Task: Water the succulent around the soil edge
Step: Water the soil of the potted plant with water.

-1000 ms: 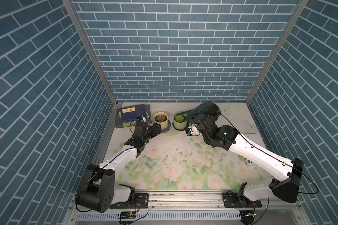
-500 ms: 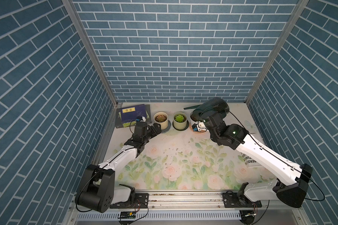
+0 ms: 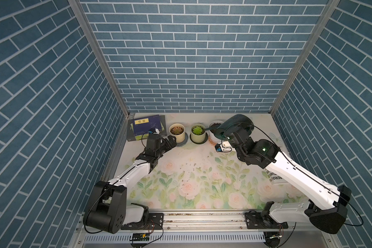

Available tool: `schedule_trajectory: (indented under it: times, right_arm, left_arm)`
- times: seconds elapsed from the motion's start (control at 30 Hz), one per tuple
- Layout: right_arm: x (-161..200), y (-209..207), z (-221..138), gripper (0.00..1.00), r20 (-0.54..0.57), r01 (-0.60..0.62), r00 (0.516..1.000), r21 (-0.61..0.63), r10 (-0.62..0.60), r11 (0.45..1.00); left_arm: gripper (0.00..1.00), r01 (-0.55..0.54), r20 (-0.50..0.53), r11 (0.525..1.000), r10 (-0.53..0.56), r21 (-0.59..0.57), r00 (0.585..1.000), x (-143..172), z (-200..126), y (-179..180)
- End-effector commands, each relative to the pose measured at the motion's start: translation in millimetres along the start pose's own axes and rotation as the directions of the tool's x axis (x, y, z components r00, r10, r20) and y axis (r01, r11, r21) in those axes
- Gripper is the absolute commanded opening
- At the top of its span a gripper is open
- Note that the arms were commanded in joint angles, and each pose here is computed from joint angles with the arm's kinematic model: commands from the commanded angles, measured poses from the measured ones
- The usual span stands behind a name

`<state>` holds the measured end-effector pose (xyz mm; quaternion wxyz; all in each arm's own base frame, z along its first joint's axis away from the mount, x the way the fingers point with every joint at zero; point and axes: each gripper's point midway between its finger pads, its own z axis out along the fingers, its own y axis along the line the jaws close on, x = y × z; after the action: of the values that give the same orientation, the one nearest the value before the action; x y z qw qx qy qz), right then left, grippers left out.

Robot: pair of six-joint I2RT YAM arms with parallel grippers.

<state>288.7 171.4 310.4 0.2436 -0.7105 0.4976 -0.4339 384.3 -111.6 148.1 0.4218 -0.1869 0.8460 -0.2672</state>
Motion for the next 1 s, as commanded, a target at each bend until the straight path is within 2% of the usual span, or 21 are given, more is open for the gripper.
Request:
schedule_trajectory:
  times: [0.0,0.17,0.67,0.97]
  right_arm:
    - [-0.5,-10.1,-8.0,0.0,0.005,-0.074,0.997,0.043,0.074,0.996]
    - [-10.8,-15.5,-4.9,0.0,0.008,-0.053,0.999,0.053,0.053,0.997]
    - [-20.2,-36.3,5.0,0.0,-0.017,-0.051,0.998,0.132,0.054,0.99]
    - [3.8,-34.0,13.0,0.0,-0.08,-0.059,0.994,0.125,0.069,0.99]
  left_arm:
    - [1.0,0.004,-0.001,1.0,-0.004,0.007,1.0,-3.7,0.2,-1.4]
    - [1.0,-0.028,-0.024,1.0,0.028,0.003,0.999,-5.6,4.1,-2.5]
    - [1.0,-0.007,-0.022,1.0,0.006,-0.022,1.0,-9.7,6.0,11.5]
    - [1.0,-0.007,-0.02,1.0,0.007,-0.022,1.0,-9.8,5.5,12.2]
